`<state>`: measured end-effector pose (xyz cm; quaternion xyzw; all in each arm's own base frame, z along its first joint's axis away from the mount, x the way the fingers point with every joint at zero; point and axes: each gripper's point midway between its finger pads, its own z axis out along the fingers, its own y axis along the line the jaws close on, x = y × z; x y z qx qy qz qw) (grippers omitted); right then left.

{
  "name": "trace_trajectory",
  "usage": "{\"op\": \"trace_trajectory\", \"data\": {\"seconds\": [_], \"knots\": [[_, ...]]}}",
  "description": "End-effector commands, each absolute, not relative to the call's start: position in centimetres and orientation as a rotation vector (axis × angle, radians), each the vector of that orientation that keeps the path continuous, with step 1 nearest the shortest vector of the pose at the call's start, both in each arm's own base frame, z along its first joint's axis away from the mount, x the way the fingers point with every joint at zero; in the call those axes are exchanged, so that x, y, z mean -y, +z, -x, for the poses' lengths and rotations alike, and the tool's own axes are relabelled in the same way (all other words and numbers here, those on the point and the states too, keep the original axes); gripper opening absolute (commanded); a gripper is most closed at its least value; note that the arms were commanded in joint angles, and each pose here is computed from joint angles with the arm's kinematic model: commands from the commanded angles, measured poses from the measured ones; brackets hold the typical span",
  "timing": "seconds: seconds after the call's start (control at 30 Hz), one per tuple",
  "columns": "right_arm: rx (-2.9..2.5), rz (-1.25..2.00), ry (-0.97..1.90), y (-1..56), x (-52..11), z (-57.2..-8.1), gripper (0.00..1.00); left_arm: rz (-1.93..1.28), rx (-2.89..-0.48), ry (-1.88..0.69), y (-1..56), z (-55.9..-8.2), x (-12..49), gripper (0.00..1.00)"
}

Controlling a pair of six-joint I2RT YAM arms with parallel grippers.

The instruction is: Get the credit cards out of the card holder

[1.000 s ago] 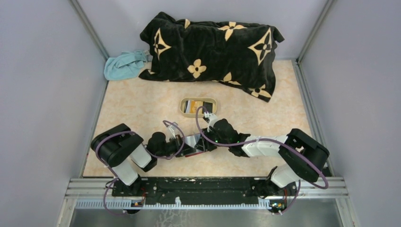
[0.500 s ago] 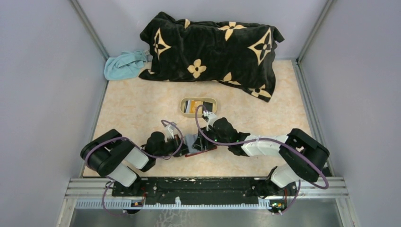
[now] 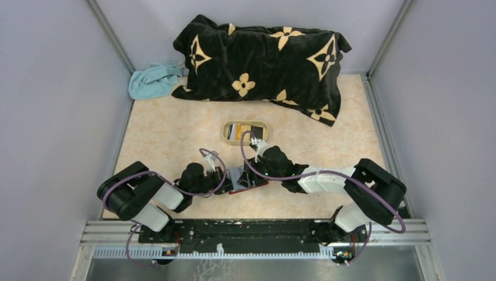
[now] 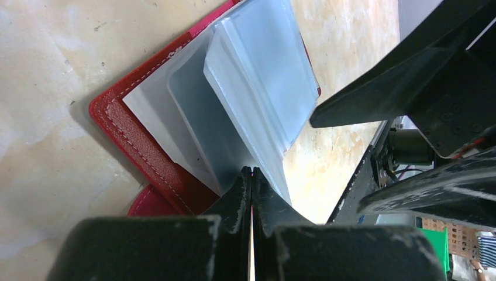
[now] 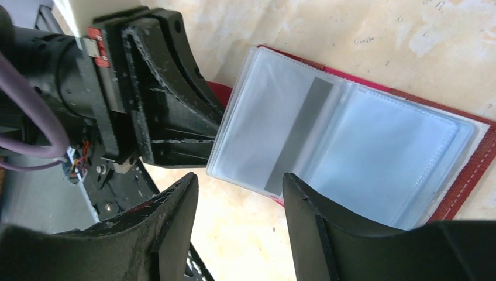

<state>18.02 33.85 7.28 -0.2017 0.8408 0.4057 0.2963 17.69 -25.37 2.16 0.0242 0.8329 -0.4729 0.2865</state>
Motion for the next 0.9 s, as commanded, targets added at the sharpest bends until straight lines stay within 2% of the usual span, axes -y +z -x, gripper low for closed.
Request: {"op": "trace_trajectory", "data": {"seconds": [0.0, 0.23, 0.87], "knots": [[-2.178, 0.593, 1.102, 8.7, -36.1, -18.2, 0.58, -0.075, -2.268, -1.183, 0.9, -17.7, 24.4, 0.0], [-2.183, 0.649, 1.065, 8.5, -38.1, -18.4, 0.61, -0.079, -2.27, -1.188, 0.9, -17.7, 24.6, 0.0], [-2.26, 0.644, 0.898, 5.7, -36.8, -19.2, 0.56, -0.085, -2.23, -1.226, 2.2, -17.9, 24.9, 0.0]]}}
